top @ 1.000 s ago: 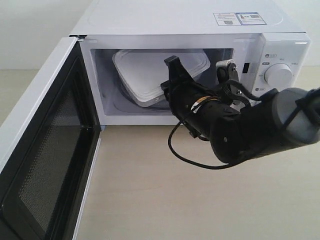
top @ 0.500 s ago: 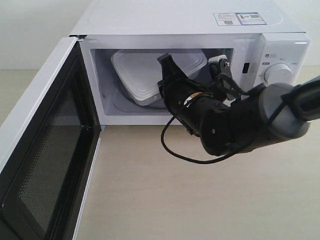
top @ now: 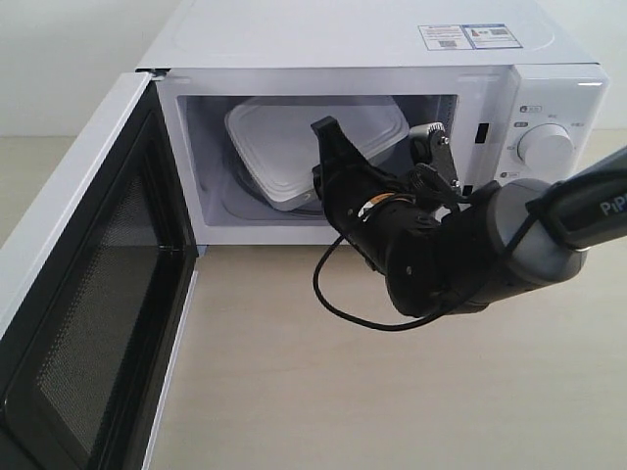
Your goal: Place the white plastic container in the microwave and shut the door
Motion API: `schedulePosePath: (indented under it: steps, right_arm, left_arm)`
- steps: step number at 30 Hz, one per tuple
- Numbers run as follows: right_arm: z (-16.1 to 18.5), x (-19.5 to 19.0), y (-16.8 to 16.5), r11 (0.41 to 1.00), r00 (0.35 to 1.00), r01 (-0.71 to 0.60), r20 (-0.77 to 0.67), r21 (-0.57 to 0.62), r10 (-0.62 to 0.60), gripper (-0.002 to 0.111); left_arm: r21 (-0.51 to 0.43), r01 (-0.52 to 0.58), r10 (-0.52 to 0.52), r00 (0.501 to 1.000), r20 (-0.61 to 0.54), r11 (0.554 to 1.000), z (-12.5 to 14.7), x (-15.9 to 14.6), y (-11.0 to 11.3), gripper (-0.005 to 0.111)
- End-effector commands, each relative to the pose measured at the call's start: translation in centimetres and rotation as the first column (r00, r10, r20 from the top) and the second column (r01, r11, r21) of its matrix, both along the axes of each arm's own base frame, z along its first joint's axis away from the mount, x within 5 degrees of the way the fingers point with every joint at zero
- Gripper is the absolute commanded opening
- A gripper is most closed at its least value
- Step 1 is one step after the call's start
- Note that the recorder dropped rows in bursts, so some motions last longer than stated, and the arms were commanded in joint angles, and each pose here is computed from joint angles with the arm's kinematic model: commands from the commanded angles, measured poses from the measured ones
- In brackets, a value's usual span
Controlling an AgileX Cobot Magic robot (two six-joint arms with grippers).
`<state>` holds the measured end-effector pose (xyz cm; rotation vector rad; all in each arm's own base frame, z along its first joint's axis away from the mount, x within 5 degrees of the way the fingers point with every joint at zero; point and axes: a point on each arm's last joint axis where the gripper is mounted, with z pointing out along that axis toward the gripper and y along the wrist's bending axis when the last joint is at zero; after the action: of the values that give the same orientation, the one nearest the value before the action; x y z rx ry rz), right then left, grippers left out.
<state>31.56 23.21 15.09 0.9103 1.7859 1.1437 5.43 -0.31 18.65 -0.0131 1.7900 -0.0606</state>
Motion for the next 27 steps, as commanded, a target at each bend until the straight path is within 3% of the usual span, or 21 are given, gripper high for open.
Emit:
schedulePosePath:
  steps: [1, 15, 17, 22, 27]
  right_arm:
    - [0.59, 0.22, -0.11, 1.000, 0.999, 0.018, 0.039, 0.007, -0.018, 0.000]
    - [0.65, 0.18, 0.02, 1.000, 0.999, 0.002, 0.046, 0.008, -0.002, 0.000]
    - [0.65, 0.18, 0.04, 1.000, 0.999, 0.004, 0.042, 0.020, -0.004, 0.007]
    - [0.64, 0.19, 0.01, 0.999, 0.999, 0.014, 0.030, 0.049, -0.016, 0.043]
    - [0.59, 0.17, 0.02, 0.999, 1.000, 0.013, 0.024, 0.047, -0.014, 0.042]
  left_arm:
    - [-0.003, 0.005, -0.005, 1.000, 0.002, 1.000, -0.08, 0.00, -0.04, 0.004]
    - [-0.003, 0.005, -0.005, 1.000, 0.002, 1.000, -0.08, 0.00, -0.04, 0.004]
    - [-0.003, 0.005, -0.005, 1.000, 0.002, 1.000, -0.08, 0.00, -0.04, 0.004]
    - [-0.003, 0.005, -0.005, 1.000, 0.002, 1.000, -0.08, 0.00, -0.04, 0.004]
    - [-0.003, 0.005, -0.005, 1.000, 0.002, 1.000, -0.08, 0.00, -0.04, 0.004]
